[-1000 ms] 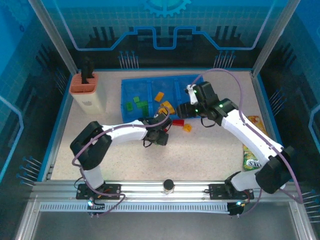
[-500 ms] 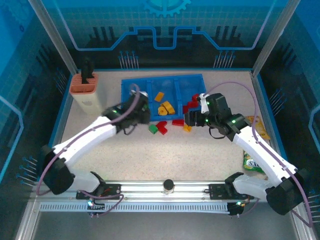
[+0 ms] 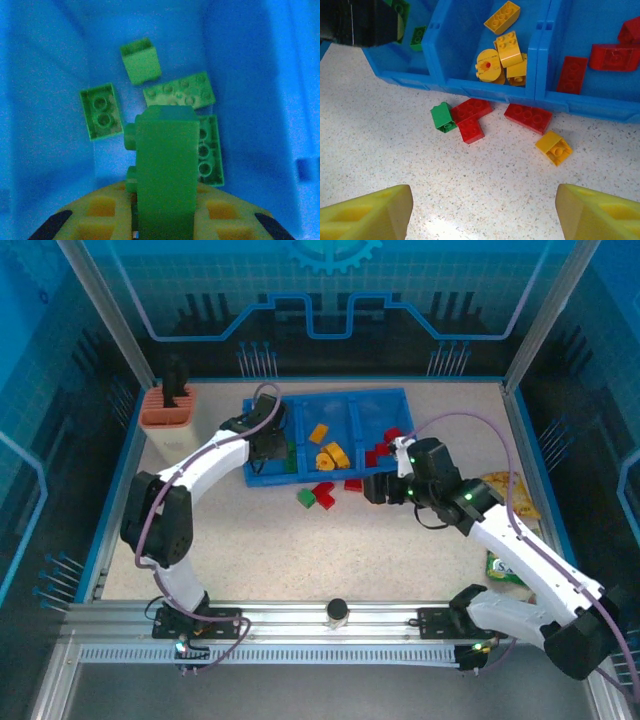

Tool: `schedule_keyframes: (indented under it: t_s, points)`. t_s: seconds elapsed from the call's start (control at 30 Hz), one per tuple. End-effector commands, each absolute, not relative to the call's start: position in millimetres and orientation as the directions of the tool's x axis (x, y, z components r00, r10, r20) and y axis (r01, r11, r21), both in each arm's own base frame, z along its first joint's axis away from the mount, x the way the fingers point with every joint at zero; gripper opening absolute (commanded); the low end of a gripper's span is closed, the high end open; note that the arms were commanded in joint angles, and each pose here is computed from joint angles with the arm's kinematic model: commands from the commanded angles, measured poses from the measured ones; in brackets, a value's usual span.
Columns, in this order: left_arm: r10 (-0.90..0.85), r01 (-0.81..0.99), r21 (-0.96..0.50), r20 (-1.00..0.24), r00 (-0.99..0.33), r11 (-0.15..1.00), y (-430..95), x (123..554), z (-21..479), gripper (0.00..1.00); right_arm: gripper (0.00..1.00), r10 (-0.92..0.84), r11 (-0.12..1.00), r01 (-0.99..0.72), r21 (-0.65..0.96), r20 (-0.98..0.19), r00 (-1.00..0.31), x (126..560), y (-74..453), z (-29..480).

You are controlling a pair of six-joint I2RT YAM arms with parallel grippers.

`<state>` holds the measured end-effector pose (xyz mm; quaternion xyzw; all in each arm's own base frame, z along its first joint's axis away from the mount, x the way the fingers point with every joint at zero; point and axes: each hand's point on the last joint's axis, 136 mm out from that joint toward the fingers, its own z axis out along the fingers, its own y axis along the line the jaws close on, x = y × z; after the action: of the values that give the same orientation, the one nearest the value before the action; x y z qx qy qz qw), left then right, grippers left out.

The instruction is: Sort the legos into containers by color

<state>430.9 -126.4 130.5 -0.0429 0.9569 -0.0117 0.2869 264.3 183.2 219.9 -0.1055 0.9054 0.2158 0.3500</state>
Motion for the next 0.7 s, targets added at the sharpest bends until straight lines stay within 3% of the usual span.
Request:
schedule_keyframes:
  t_s: [0.0,0.07,0.1,0.17,0.23,0.47,0.67]
  points:
    - [-0.081,-0.062,-0.051,-0.578,-0.812,0.997,-128.1,446.8,143.4,0.29,0.76,-0.035,0.893,-0.323,0.315,-0.666,-0.745,253.0,177.5,214.0]
    - [-0.065,-0.054,-0.036,-0.571,-0.819,0.998,-127.6,448.0,137.1,0.33,0.76,-0.029,0.892,-0.321,0.318,-0.669,-0.743,249.0,174.8,214.9]
    - [-0.057,-0.049,-0.030,-0.569,-0.820,0.998,-127.7,448.2,135.5,0.39,0.76,-0.026,0.893,-0.320,0.318,-0.671,-0.741,247.6,173.3,215.2]
    - [-0.051,-0.050,-0.017,-0.568,-0.822,0.999,-125.3,448.2,136.4,0.62,0.76,-0.024,0.893,-0.318,0.319,-0.670,-0.742,244.2,171.0,215.9]
    - [-0.062,-0.059,-0.023,-0.566,-0.822,0.998,-124.9,443.5,145.6,0.73,0.76,-0.023,0.895,-0.314,0.317,-0.670,-0.742,241.3,168.1,216.4]
    - [-0.032,0.042,-0.095,-0.665,-0.746,0.995,-155.4,388.8,193.9,0.76,0.77,0.004,0.902,-0.290,0.321,-0.676,-0.737,234.3,159.6,214.3]
    - [0.079,0.233,-0.209,-0.561,-0.824,0.950,-205.4,318.0,146.8,0.78,0.77,0.013,0.900,-0.275,0.338,-0.652,-0.758,232.6,161.0,197.1]
